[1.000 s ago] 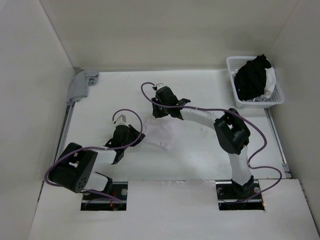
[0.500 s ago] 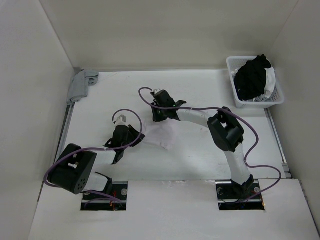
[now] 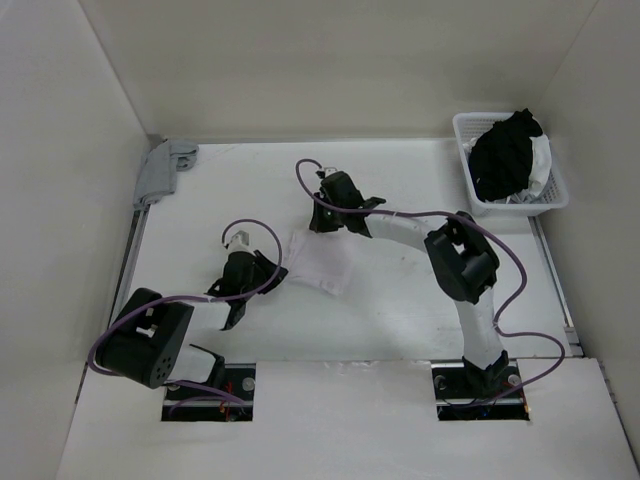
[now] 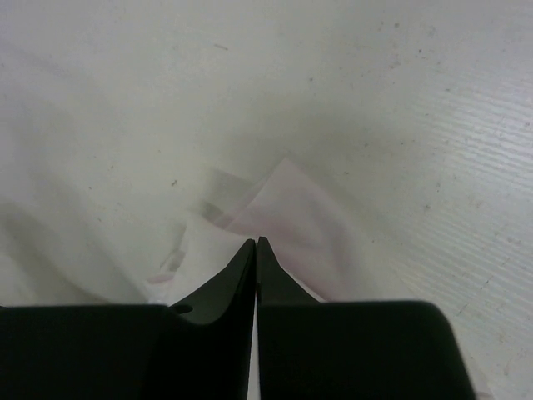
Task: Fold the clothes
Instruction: Fold the tank top
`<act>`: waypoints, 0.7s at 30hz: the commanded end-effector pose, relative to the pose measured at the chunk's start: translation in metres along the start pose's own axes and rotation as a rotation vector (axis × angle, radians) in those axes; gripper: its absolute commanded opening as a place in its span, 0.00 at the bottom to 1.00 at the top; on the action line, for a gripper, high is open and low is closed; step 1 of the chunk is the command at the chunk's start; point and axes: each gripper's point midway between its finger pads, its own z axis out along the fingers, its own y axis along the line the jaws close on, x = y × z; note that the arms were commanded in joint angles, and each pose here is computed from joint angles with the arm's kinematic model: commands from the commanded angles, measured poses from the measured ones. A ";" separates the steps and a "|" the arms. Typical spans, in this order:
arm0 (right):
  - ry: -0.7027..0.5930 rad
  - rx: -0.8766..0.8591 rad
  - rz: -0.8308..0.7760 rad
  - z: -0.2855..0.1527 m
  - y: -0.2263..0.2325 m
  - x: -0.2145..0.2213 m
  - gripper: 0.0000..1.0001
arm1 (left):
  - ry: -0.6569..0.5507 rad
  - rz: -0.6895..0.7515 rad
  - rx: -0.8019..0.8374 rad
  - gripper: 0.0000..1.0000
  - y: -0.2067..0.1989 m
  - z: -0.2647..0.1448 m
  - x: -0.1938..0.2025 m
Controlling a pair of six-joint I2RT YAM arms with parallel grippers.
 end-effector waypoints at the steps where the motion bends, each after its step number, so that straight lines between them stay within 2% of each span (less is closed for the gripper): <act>1: -0.147 -0.049 0.043 -0.010 0.010 -0.048 0.04 | 0.002 0.005 -0.017 0.05 0.009 -0.004 0.003; 6: -0.084 -0.012 0.077 0.015 -0.008 -0.033 0.16 | 0.013 -0.010 -0.017 0.06 0.007 -0.001 0.003; 9: -0.078 -0.005 0.078 0.015 -0.011 -0.028 0.25 | -0.007 -0.016 -0.017 0.10 0.006 -0.003 0.000; 12: -0.125 -0.017 0.074 -0.006 -0.006 -0.039 0.34 | -0.034 -0.032 0.004 0.17 -0.001 -0.007 -0.008; 17: -0.291 -0.054 0.089 -0.071 0.003 -0.067 0.39 | -0.139 -0.037 0.056 0.27 -0.019 -0.019 -0.035; 21: -0.343 -0.075 0.112 -0.106 0.002 -0.057 0.38 | -0.211 -0.020 0.087 0.29 -0.038 -0.030 -0.058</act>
